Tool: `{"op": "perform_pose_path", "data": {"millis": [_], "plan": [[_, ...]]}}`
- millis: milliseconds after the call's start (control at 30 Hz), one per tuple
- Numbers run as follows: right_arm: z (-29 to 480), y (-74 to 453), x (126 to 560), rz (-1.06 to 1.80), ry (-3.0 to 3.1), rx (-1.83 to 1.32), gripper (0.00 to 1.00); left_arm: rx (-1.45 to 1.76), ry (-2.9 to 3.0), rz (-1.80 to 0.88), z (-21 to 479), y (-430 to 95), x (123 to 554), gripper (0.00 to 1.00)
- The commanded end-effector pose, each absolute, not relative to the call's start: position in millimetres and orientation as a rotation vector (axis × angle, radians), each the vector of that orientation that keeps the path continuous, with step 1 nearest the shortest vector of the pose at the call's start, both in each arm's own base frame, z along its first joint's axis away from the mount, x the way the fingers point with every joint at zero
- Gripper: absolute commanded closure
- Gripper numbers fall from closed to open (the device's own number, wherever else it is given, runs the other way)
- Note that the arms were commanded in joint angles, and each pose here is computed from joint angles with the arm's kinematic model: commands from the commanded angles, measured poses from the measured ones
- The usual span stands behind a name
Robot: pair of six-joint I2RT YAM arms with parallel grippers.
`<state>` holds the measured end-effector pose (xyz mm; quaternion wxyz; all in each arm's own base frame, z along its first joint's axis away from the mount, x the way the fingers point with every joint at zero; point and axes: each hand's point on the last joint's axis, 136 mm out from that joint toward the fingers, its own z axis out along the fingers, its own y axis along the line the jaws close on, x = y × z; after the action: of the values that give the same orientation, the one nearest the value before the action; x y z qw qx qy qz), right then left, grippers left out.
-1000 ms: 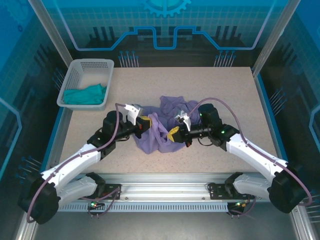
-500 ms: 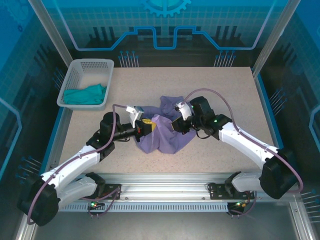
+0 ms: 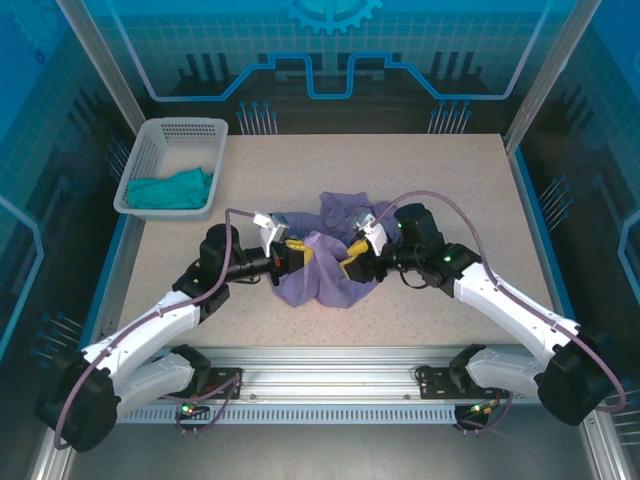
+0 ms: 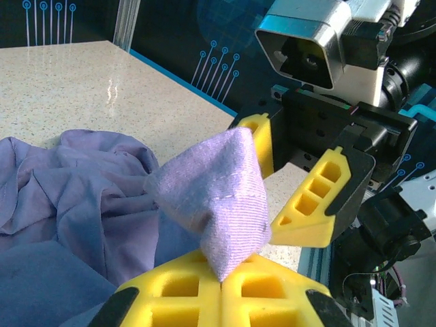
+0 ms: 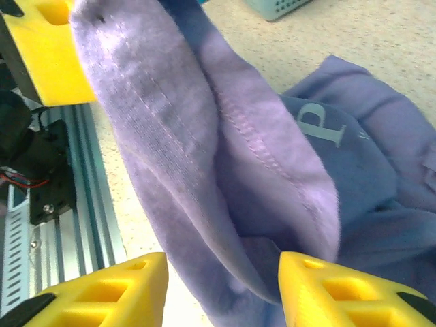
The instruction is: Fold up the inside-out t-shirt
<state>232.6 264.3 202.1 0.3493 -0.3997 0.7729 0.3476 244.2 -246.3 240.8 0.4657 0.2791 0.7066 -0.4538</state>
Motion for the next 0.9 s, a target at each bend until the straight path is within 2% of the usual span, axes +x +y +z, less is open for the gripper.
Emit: {"op": "perform_pose_path", "data": {"millis": [0, 100, 200, 267, 467, 600, 733, 867], "plan": [[200.0, 282.3, 227.9, 0.988, 1.937, -1.114, 0.53, 0.702, 1.690, -1.126, 252.4, -246.3, 242.7, 1.00], [192.5, 290.2, 234.5, 0.985, 1.953, -1.119, 0.60, 0.691, 1.690, -1.114, 252.9, -244.4, 243.1, 1.00], [192.6, 293.9, 232.3, 0.969, 1.943, -1.136, 0.87, 0.629, 1.716, -1.070, 251.3, -238.6, 251.4, 1.00], [200.6, 291.0, 235.2, 0.888, 1.917, -1.116, 0.99, 0.541, 1.755, -1.002, 248.3, -230.3, 265.1, 1.00], [236.4, 271.6, 263.6, 0.375, 1.772, -0.943, 1.00, 0.348, 1.903, -0.888, 230.4, -219.2, 302.0, 0.99], [248.7, 262.4, 275.2, 0.175, 1.681, -0.896, 1.00, 0.281, 2.024, -0.894, 212.7, -223.5, 315.1, 0.97], [254.0, 260.8, 288.7, -0.044, 1.587, -0.920, 1.00, 0.396, 2.021, -1.051, 207.1, -245.0, 300.5, 0.90], [255.6, 258.7, 301.3, -0.163, 1.515, -0.924, 1.00, 0.464, 1.953, -1.157, 208.2, -252.2, 282.7, 0.89]]}}
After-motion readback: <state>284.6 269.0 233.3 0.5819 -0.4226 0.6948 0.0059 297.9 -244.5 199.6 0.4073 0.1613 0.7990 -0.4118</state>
